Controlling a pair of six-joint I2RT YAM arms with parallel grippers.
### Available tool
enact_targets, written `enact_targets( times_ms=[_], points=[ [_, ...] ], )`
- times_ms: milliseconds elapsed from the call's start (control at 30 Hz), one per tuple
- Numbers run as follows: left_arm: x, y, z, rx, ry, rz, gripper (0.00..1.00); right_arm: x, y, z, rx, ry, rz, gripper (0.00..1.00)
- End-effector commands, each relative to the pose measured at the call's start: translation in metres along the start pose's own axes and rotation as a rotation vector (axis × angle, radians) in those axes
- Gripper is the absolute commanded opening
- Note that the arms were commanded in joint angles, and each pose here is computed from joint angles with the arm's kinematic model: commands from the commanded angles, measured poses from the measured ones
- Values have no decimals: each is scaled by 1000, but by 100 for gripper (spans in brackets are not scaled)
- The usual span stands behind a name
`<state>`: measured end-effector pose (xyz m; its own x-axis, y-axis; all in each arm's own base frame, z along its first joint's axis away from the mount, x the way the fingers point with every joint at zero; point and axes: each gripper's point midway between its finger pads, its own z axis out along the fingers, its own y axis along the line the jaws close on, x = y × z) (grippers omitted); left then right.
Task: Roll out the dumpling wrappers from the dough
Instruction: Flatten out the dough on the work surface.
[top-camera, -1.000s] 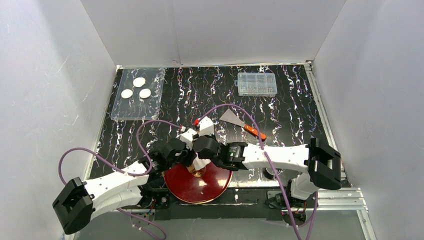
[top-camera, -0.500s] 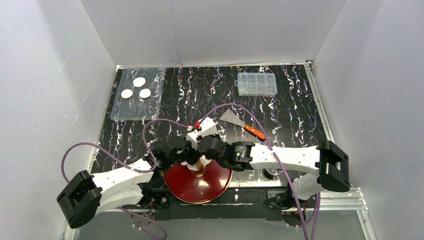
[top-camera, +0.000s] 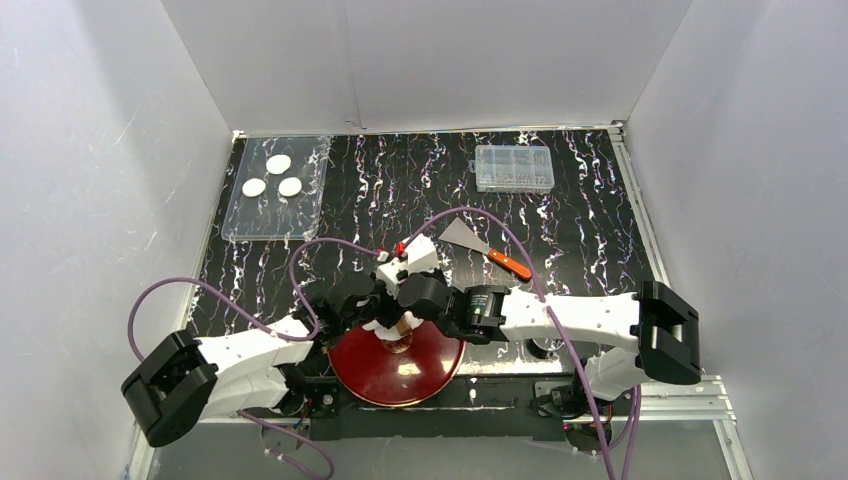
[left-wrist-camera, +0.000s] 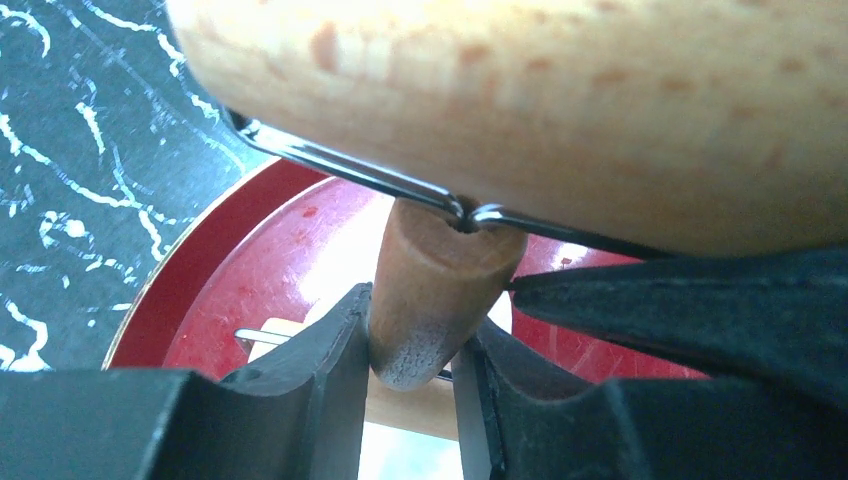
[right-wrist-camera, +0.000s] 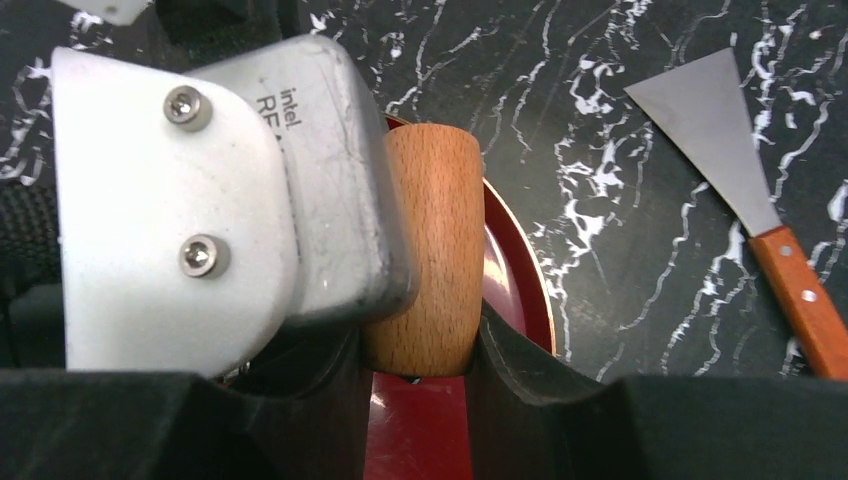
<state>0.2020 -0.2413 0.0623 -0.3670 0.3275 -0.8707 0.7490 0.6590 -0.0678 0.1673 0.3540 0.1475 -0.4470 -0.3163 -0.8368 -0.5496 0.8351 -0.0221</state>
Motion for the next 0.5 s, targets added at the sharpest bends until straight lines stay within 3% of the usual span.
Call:
enact_targets(
  times_ms=[0,333,467],
  points=[
    [20,37,-14,-223,78,-60,0,50,112,-29,-464,168,39,1],
    [37,63,-30,-346,145,-239,0,62,129,-29,-506,212,12,1],
    [-3,58,-26,-273,5,-164,0,56,126,-32,-499,201,-6,1]
  ],
)
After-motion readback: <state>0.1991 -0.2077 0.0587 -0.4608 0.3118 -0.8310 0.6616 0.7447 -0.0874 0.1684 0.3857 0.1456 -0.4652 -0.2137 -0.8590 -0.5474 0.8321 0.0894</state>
